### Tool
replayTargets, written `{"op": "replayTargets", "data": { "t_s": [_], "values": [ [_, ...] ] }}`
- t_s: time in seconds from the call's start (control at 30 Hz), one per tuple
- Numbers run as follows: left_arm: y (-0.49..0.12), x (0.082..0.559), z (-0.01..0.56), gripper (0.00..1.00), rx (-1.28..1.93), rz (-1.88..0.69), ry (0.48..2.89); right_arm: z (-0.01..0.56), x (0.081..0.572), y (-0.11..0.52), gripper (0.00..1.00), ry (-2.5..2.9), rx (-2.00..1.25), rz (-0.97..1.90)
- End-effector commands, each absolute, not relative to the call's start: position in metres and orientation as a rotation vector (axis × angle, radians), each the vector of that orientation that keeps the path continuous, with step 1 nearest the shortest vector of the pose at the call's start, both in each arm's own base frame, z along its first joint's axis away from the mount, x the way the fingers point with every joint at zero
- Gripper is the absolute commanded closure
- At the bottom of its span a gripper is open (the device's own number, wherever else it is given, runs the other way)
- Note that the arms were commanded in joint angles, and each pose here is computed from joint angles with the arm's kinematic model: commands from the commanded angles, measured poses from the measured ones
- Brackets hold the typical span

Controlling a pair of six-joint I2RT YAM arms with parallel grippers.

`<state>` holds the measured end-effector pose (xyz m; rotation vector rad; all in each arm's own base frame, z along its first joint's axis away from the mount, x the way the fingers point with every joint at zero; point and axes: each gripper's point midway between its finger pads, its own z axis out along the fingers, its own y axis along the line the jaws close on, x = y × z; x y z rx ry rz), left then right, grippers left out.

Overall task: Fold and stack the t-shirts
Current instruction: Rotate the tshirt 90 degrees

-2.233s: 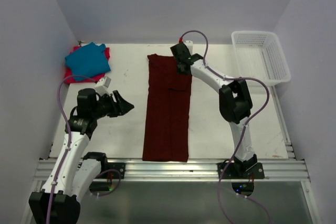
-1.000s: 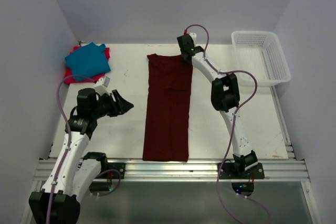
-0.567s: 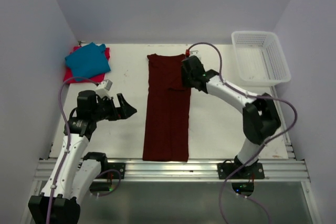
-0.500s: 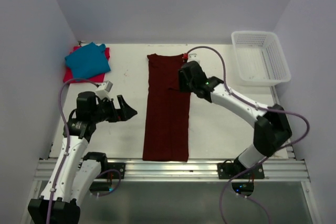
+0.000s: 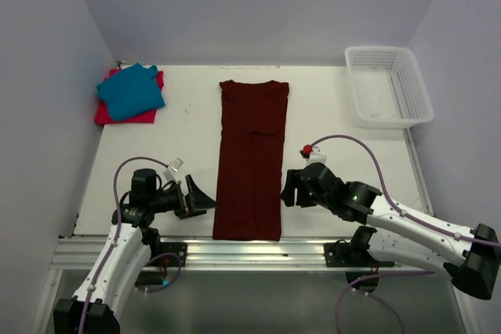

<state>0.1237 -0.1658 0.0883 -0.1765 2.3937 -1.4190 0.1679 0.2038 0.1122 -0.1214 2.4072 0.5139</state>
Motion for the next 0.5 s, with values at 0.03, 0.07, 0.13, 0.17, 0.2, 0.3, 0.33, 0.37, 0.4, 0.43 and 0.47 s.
{"op": "replayTargets", "data": {
  "t_s": [0.03, 0.07, 0.13, 0.17, 0.2, 0.3, 0.33, 0.37, 0.4, 0.43, 0.47],
  "values": [
    [-0.181, 0.116, 0.105, 0.00, -0.106, -1.638, 2.282, 0.104, 0.130, 0.210, 0.34, 2.486, 0.017, 0.678],
    [-0.182, 0.109, 0.094, 0.00, -0.131, -1.656, 2.313, 0.095, 0.124, 0.210, 0.33, 2.509, 0.023, 0.688],
    [-0.181, 0.102, 0.084, 0.00, -0.137, -1.661, 2.348, 0.089, 0.112, 0.213, 0.34, 2.547, 0.045, 0.702],
    [-0.179, 0.097, 0.078, 0.00, -0.123, -1.630, 2.387, 0.084, 0.109, 0.211, 0.34, 2.566, 0.048, 0.676],
    [-0.177, 0.096, 0.075, 0.00, -0.120, -1.587, 2.416, 0.081, 0.104, 0.213, 0.33, 2.579, 0.031, 0.670],
    [-0.164, 0.095, 0.061, 0.00, -0.130, -1.406, 2.535, 0.066, 0.095, 0.220, 0.34, 2.655, 0.053, 0.671],
    [-0.161, 0.093, 0.056, 0.00, -0.142, -1.372, 2.566, 0.062, 0.089, 0.223, 0.34, 2.686, 0.051, 0.685],
    [-0.158, 0.088, 0.052, 0.00, -0.134, -1.351, 2.603, 0.057, 0.087, 0.223, 0.34, 2.702, 0.054, 0.665],
    [-0.157, 0.084, 0.047, 0.01, -0.151, -1.337, 2.639, 0.051, 0.086, 0.224, 0.34, 2.718, 0.055, 0.646],
    [-0.155, 0.082, 0.042, 0.02, -0.164, -1.323, 2.660, 0.046, 0.084, 0.225, 0.35, 2.734, 0.068, 0.639],
    [-0.155, 0.076, 0.034, 0.04, -0.180, -1.330, 2.682, 0.040, 0.081, 0.224, 0.34, 2.753, 0.070, 0.627]
  ]
}}
